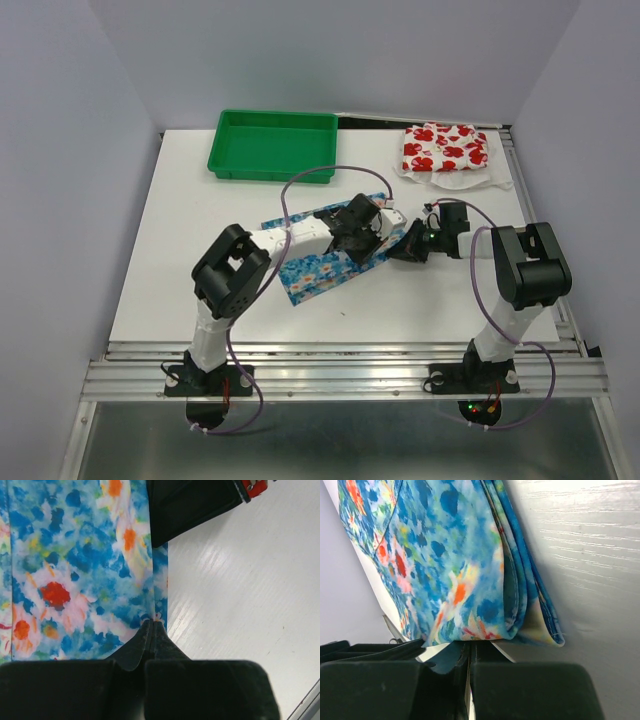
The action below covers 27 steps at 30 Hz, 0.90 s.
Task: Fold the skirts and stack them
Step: Fold the skirt
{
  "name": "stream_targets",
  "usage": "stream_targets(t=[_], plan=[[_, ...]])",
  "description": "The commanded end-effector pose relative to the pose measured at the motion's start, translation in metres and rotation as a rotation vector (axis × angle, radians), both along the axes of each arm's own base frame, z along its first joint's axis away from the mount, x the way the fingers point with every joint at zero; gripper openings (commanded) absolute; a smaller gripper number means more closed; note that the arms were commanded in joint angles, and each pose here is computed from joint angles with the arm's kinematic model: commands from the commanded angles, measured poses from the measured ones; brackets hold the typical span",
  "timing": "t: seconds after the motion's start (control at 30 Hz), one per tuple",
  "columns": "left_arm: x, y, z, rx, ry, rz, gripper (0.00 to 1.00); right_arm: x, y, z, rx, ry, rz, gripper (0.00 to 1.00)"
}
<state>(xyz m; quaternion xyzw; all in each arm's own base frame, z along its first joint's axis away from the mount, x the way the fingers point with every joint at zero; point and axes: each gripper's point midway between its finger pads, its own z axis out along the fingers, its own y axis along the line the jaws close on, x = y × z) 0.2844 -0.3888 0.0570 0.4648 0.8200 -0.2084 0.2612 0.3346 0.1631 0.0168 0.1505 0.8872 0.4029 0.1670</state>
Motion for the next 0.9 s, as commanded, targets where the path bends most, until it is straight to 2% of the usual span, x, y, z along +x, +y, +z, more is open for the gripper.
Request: stream_targets(t=[0.0, 0.43, 0.6, 0.73, 0.87], plan=[[-0.006, -0.012, 0.002, -0.026, 0.038, -0.025, 0.00, -0.002, -0.011, -0.011, -0.084, 0.007, -0.031, 0.01], [-0.005, -0.008, -0.040, 0.023, 0.115, -0.004, 0.00, -0.002, -0.014, -0.004, -0.112, -0.001, -0.026, 0.01], [-0.005, -0.004, -0.040, 0.016, 0.128, -0.001, 0.00, 0.010, -0.041, 0.033, -0.170, -0.004, -0.071, 0.01], [-0.008, -0.001, -0.039, 0.011, 0.132, -0.011, 0.00, 0.025, -0.063, 0.073, -0.186, -0.080, -0.144, 0.01], [-0.008, 0.000, -0.038, 0.007, 0.125, -0.013, 0.00, 0.038, -0.062, 0.101, -0.154, -0.148, -0.144, 0.01]])
